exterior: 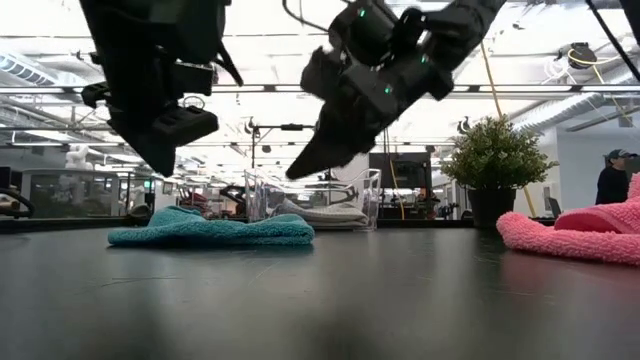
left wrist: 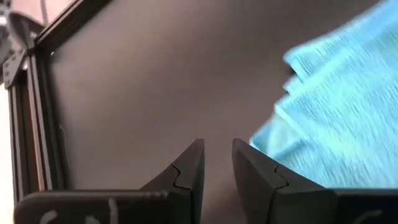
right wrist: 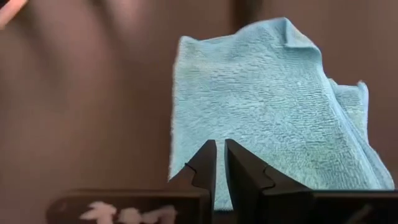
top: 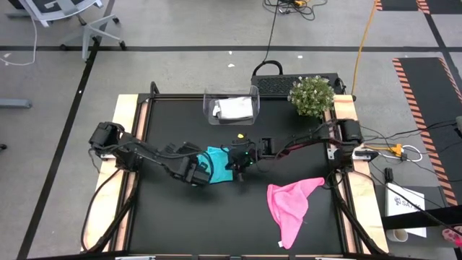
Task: Fold microfiber towels
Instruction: Fold the light blue microfiber cloth
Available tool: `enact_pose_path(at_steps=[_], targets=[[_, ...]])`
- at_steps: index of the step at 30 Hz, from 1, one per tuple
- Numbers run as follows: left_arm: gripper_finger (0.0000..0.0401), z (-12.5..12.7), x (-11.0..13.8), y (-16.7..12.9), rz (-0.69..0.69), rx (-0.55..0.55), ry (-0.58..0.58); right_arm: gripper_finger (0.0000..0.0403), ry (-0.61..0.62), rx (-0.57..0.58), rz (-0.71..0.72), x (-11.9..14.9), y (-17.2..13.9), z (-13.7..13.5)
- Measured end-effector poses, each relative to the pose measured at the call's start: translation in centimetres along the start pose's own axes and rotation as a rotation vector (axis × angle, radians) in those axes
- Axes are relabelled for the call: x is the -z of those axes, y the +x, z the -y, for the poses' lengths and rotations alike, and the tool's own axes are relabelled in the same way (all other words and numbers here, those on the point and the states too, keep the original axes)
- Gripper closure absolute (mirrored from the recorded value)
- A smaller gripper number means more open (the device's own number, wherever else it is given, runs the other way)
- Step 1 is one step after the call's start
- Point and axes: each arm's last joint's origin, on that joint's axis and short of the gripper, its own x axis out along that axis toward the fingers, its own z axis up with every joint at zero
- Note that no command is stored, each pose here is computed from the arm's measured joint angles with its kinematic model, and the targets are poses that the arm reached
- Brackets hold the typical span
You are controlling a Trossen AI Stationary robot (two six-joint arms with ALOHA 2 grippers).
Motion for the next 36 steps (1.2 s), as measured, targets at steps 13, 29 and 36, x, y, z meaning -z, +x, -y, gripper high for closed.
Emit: enact_pose_path(at_steps=[13, 29, 36], targets=[[0.0315, 0.9, -1.2, 0.6, 0.029, 0.080, -0.068, 0.0398, 0.117, 0.029, -0.133, 3.6, 3.1, 2.1], [0.0313, 0.2, -3.8, 2.9, -0.101, 0.087, -0.124, 0.0390, 0.136, 0.045, -0.134, 0.1, -3.1, 1.0], [0.0270, 0.6, -6.3, 5.1, -0.200, 0.283, -0.118, 0.0354, 0.080, 0.177, -0.067, -2.1, -7.2, 0.0]])
